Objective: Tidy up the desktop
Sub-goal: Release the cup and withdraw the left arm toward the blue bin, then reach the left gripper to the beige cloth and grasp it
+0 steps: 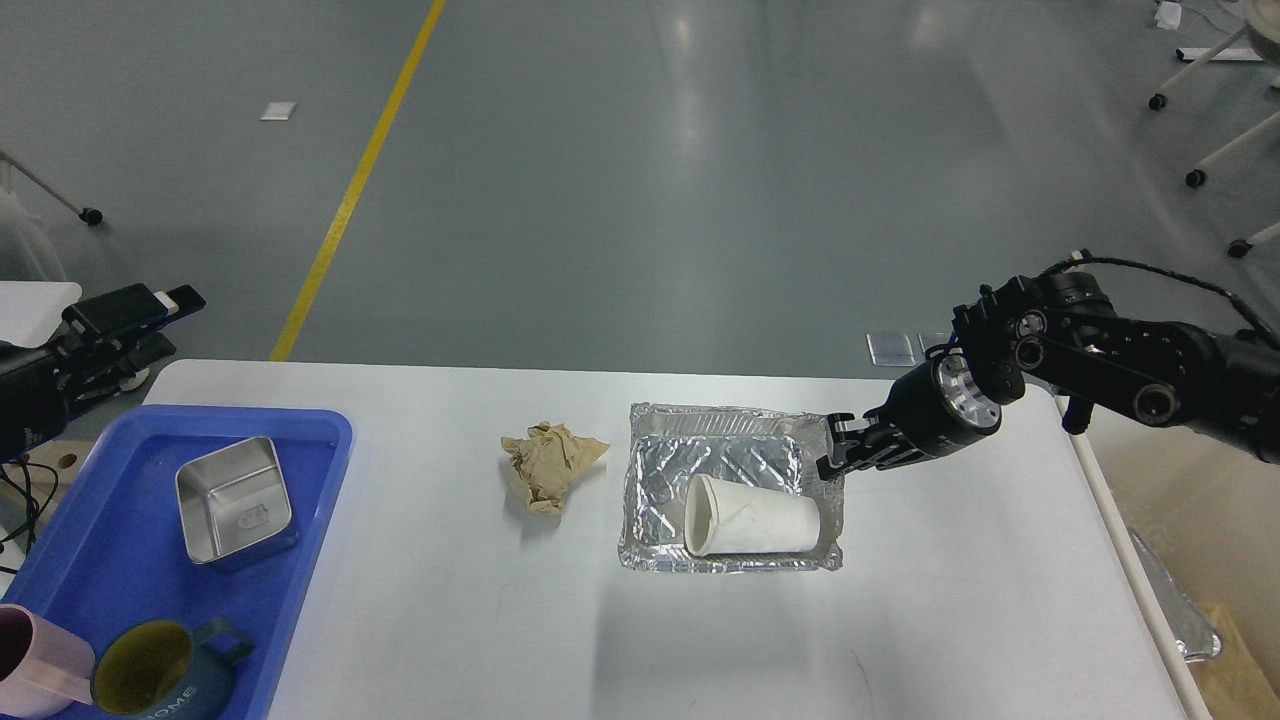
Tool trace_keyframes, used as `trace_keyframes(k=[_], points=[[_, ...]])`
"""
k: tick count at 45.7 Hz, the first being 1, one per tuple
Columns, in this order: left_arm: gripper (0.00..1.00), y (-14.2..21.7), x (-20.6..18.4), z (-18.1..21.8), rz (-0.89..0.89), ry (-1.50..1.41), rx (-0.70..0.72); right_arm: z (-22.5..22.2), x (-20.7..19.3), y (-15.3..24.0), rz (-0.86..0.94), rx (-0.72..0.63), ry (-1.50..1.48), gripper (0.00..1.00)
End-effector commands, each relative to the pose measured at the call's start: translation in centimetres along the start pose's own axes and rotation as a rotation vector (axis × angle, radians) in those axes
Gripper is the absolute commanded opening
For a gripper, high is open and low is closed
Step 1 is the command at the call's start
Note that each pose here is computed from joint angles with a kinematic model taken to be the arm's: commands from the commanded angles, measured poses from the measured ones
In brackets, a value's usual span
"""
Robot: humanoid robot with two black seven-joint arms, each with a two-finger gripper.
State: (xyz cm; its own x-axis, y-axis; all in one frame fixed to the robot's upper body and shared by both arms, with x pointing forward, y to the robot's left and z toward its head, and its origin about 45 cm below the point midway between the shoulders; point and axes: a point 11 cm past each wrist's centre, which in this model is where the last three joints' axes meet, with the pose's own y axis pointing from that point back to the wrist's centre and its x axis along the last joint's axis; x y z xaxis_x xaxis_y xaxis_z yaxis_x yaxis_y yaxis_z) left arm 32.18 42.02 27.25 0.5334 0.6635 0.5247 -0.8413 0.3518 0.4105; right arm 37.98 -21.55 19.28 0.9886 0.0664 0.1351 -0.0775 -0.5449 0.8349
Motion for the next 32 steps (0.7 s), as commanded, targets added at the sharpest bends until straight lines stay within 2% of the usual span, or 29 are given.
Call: trace_keyframes(k=[1,14,20,32], points=[[0.76,1.5,-0.9,1.3,-0.099,-0.235,0.047,-0.1,0.2,0.2,0.007,0.004,0.000,0.00],[0.76,4.4,-2.5,0.2,-0.267,-0.682,0.191,0.3,0.3,0.7,0.021,0.002,-0.008,0.00],[0.76,5.5,-1.3,0.1,-0.270,-0.753,0.235,0.2,0.4,0.8,0.026,0.007,-0.009,0.00],[0.76,6.1,0.0,1.1,-0.265,-0.827,0.225,0.3,0.5,0.8,0.029,0.006,-0.010,0.00]])
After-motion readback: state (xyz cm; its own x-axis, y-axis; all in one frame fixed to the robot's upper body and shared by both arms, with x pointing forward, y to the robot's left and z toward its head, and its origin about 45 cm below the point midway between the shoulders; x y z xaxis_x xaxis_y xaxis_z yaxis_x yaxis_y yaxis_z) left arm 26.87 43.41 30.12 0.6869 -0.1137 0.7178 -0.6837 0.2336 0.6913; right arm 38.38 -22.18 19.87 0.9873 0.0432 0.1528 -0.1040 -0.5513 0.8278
